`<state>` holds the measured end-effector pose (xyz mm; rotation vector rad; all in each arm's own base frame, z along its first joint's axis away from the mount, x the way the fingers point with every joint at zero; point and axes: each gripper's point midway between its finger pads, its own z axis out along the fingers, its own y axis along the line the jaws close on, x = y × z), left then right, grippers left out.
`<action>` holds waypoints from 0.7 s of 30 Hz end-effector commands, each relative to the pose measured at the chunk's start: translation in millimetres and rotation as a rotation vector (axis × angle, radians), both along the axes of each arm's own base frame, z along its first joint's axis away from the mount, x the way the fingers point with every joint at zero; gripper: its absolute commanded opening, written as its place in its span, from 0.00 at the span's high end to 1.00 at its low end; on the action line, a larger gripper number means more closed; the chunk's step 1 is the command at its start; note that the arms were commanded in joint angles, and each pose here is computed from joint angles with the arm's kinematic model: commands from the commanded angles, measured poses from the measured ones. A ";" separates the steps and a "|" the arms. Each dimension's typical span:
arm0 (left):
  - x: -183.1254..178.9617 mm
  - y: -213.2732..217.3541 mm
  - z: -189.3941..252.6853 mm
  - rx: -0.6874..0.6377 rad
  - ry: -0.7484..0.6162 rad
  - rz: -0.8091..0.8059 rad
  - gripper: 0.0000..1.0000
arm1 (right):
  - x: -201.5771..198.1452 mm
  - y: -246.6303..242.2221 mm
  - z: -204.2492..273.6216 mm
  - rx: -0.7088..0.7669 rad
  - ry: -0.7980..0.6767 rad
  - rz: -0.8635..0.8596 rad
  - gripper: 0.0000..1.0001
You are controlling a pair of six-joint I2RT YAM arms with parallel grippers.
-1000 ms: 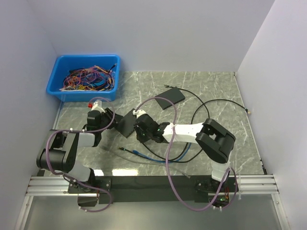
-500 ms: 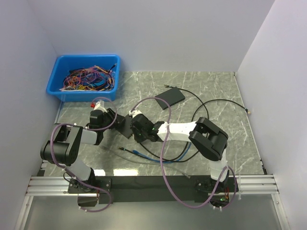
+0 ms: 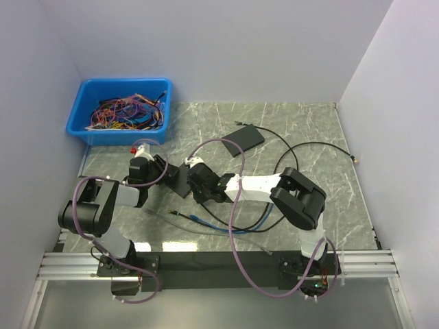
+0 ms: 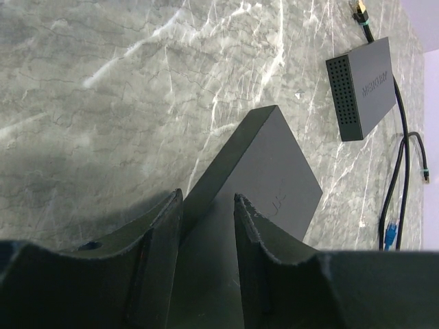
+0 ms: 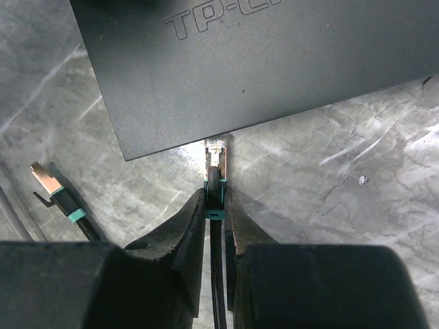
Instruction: Insert the plug into the switch port
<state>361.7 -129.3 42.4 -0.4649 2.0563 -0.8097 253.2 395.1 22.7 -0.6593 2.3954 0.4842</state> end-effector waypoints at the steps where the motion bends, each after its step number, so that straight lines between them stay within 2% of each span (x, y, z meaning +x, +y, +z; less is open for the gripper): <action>1: 4.4 -8.5 2.6 0.008 -0.015 -0.035 0.58 | 9.4 14.1 22.9 0.044 -0.045 -0.010 1.00; 21: 3.1 -14.6 -2.1 0.035 -0.006 -0.055 0.59 | 15.2 29.3 34.4 0.084 -0.050 -0.006 1.00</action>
